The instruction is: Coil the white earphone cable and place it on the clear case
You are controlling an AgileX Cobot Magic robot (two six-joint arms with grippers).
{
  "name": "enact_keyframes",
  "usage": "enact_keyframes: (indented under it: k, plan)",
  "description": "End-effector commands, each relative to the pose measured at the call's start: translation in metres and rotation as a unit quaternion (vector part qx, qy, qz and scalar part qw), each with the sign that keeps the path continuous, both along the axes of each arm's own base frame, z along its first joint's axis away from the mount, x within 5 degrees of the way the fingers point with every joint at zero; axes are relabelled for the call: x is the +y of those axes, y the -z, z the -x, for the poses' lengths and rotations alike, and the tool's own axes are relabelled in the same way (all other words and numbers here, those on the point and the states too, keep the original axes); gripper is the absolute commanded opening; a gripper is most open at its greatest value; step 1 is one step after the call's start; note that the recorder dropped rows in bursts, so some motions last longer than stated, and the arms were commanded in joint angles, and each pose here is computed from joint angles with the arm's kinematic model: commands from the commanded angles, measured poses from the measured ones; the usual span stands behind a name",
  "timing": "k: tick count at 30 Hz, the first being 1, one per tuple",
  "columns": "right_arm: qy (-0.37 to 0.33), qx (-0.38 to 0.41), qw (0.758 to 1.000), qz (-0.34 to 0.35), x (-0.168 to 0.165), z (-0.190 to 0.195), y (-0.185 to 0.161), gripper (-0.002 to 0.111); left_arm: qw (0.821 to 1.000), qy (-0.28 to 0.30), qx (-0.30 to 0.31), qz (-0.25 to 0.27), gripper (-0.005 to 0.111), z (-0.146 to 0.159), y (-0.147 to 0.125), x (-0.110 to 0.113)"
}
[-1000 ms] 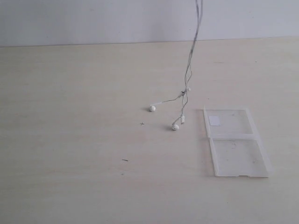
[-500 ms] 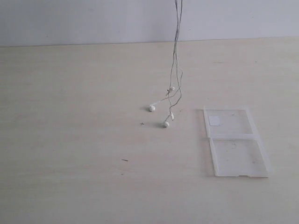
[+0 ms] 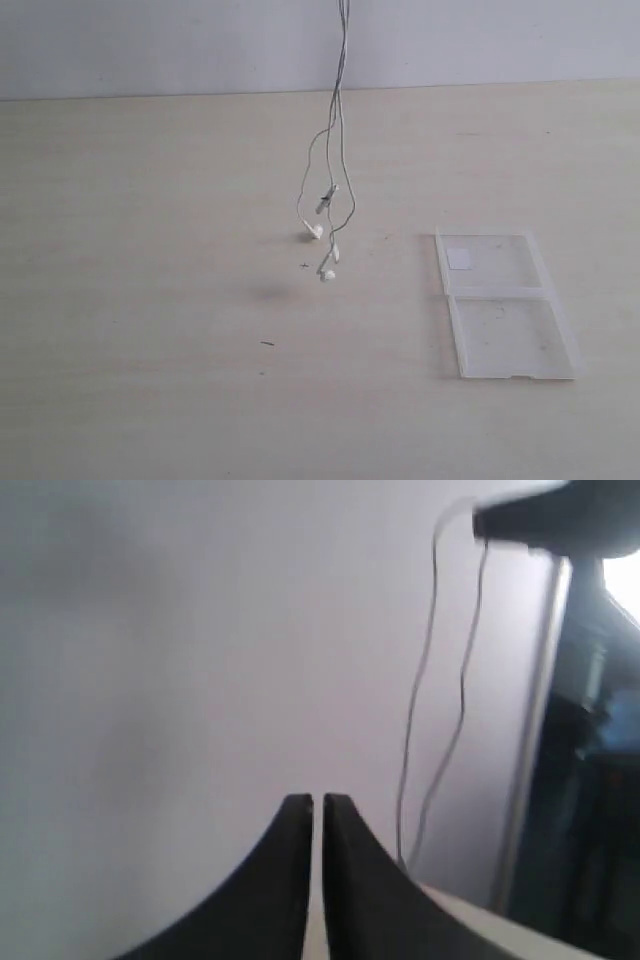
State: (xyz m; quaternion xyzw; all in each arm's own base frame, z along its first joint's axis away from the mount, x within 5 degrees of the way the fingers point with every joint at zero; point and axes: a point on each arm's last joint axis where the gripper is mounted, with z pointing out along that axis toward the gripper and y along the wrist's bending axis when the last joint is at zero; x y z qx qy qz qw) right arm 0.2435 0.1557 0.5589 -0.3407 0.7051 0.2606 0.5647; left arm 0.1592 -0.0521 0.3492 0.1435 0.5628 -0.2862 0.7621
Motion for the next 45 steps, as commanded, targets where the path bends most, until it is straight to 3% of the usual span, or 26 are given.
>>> enact_keyframes:
  k: [1,7,10,16,23,28,31,33,37,45]
  plan:
    - [-0.003,-0.006,1.0,0.001,0.0,0.002,-0.002,0.0,0.982,0.167,0.054,-0.07,0.024,-0.054,0.033,-0.028]
    - [-0.002,-0.008,1.0,0.004,-0.001,0.002,-0.002,0.0,0.96,0.231,0.124,-0.102,0.067,-0.105,0.08,-0.06]
    - [-0.001,-0.009,1.0,0.005,-0.001,0.001,-0.002,0.0,0.95,0.256,0.127,-0.123,0.076,-0.118,0.098,-0.079]
    - [0.0,-0.009,1.0,0.007,-0.001,0.001,-0.002,0.0,0.946,0.273,0.079,-0.158,0.077,-0.135,0.1,-0.105]
    - [-0.001,-0.013,1.0,0.011,-0.001,0.001,-0.001,0.0,0.961,0.238,0.079,-0.115,0.077,-0.159,0.097,-0.109]
    - [-0.002,-0.017,1.0,0.013,-0.001,0.001,-0.002,0.0,0.957,0.255,0.079,-0.116,0.077,-0.168,0.103,-0.125]
    - [-0.002,-0.016,1.0,0.014,-0.001,0.001,-0.001,0.0,0.954,0.246,0.082,-0.153,0.077,-0.171,0.106,-0.141]
    - [-0.002,-0.016,1.0,0.014,-0.001,0.001,-0.001,0.0,0.953,0.245,0.081,-0.159,0.073,-0.171,0.105,-0.144]
    - [-0.002,-0.016,1.0,0.014,-0.001,0.001,-0.001,0.0,0.953,0.239,0.087,-0.164,0.053,-0.172,0.106,-0.144]
    - [-0.002,-0.016,1.0,0.014,-0.001,0.001,-0.001,0.0,0.953,0.227,0.098,-0.174,0.052,-0.174,0.109,-0.142]
